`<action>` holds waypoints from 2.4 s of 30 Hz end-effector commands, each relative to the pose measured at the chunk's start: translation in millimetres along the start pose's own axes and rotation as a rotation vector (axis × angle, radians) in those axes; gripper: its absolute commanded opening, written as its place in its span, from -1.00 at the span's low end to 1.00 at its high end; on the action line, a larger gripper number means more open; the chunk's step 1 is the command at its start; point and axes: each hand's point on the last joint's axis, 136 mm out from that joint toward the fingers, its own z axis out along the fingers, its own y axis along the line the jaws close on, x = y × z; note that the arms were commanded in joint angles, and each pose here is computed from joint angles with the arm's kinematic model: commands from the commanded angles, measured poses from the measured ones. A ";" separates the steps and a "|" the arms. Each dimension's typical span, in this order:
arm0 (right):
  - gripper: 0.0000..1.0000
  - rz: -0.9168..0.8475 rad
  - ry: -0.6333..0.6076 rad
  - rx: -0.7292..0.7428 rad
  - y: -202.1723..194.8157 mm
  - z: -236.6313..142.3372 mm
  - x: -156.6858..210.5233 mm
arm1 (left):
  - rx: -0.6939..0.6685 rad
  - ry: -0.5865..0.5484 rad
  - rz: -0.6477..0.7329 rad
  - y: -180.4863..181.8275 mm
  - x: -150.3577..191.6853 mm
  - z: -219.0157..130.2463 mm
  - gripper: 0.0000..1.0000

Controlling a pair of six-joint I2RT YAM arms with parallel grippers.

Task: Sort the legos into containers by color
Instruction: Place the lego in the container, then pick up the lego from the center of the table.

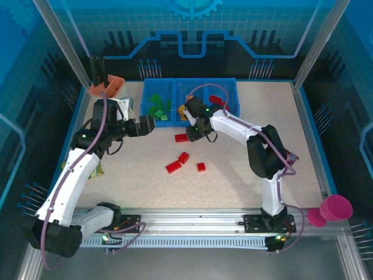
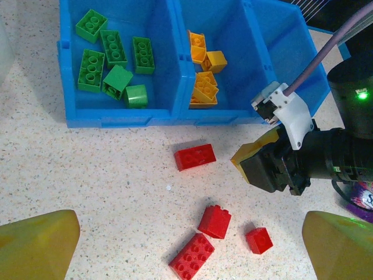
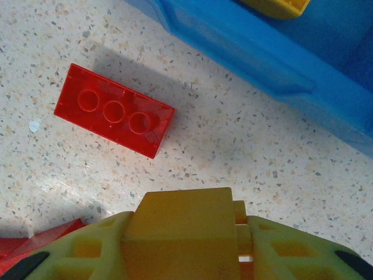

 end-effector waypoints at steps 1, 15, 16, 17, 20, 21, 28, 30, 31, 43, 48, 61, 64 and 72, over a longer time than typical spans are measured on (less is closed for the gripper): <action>-0.37 0.003 -0.073 -0.015 -0.5 -10.9 -26.9 | -0.003 0.006 -0.003 3.3 0.0 3.6 0.98; -0.38 -0.041 -0.321 0.086 -36.0 -14.7 -147.5 | -0.007 0.001 0.002 3.6 -1.0 2.1 0.98; -0.38 -0.039 -0.312 0.084 -39.2 -1.7 -150.3 | -0.008 0.002 0.002 3.7 -1.1 1.9 0.99; -0.37 -0.035 -0.317 0.085 -42.9 2.8 -155.5 | -0.008 0.000 0.004 3.6 -1.5 1.7 0.98; -0.37 -0.030 -0.324 0.089 -51.0 14.5 -166.3 | -0.007 -0.001 0.003 3.2 -2.2 1.9 0.98; -0.37 -0.028 -0.325 0.090 -53.8 18.1 -168.4 | -0.006 -0.002 0.003 3.2 -2.5 2.3 0.98; -0.28 0.031 -0.341 0.078 -77.4 35.2 -177.1 | 0.000 0.000 -0.002 2.5 -1.9 2.4 0.99; -0.19 0.040 -0.346 0.074 -80.4 34.8 -178.1 | -0.001 -0.001 -0.001 2.4 -2.0 1.9 0.98; -0.17 0.039 -0.350 0.068 -79.1 33.0 -179.1 | -0.001 -0.001 -0.001 2.6 -2.1 1.8 0.99; 0.23 -0.010 -0.403 0.037 -58.1 -22.1 -179.1 | 0.028 -0.005 -0.012 -1.9 -1.9 2.8 0.99; 0.15 -0.094 -0.421 0.007 -31.8 -46.3 -169.4 | 0.037 -0.014 -0.010 -3.6 -2.0 -0.2 0.98; 0.01 -0.301 -0.163 -0.107 46.6 -50.2 -69.6 | 0.025 -0.033 0.003 -4.7 5.9 -26.4 0.99; 0.00 -0.316 -0.049 -0.165 53.2 -43.0 -49.8 | 0.021 -0.045 -0.011 -5.5 6.7 -36.1 0.98; 0.03 -0.441 0.008 -0.231 70.4 -19.0 -34.5 | 0.025 -0.096 -0.043 -6.9 11.3 -57.7 0.98</action>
